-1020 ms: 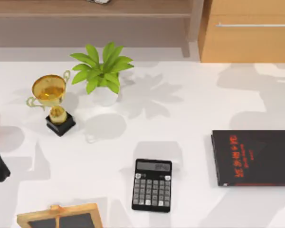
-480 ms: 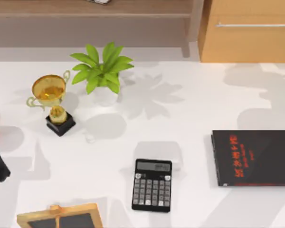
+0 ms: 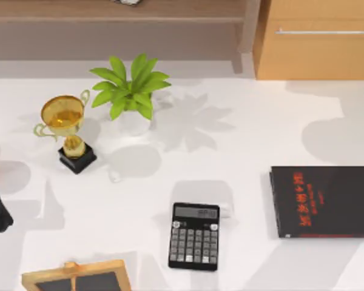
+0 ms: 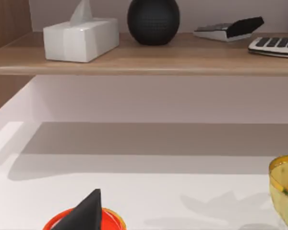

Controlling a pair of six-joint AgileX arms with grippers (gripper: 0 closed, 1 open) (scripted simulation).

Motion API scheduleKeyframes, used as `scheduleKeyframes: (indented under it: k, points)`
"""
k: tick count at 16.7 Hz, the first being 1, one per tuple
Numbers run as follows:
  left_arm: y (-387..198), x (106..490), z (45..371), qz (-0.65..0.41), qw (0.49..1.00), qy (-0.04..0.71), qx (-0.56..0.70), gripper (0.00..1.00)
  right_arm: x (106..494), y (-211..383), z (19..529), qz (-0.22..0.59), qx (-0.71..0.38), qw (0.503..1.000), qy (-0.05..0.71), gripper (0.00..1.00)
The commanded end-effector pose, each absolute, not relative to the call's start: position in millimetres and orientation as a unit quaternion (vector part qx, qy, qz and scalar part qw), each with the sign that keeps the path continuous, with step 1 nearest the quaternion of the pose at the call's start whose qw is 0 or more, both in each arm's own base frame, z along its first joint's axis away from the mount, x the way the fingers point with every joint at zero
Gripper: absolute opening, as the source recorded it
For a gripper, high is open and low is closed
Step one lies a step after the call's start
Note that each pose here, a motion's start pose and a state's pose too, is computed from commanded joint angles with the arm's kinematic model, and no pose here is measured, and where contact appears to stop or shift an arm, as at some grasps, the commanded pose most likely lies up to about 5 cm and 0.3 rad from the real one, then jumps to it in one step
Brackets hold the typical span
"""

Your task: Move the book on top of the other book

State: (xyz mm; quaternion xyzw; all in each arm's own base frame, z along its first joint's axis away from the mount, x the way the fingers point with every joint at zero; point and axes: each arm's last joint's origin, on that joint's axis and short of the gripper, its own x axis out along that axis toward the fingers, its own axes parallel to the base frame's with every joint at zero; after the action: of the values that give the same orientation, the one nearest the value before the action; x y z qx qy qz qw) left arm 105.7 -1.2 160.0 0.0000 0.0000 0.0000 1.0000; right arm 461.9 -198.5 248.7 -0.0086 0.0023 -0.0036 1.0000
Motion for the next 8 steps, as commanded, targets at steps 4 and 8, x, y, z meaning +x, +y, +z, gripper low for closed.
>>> scheduleKeyframes:
  k: [4,8]
  points:
    - [-1.2,105.7,160.0,0.000,1.000,0.000,0.000,1.00,462.0,-198.5,248.7,-0.004,-0.009,1.000,0.002,0.92]
    - [-1.2,105.7,160.0,0.000,1.000,0.000,0.000,1.00,462.0,-198.5,248.7,-0.004,-0.009,1.000,0.002,0.62]
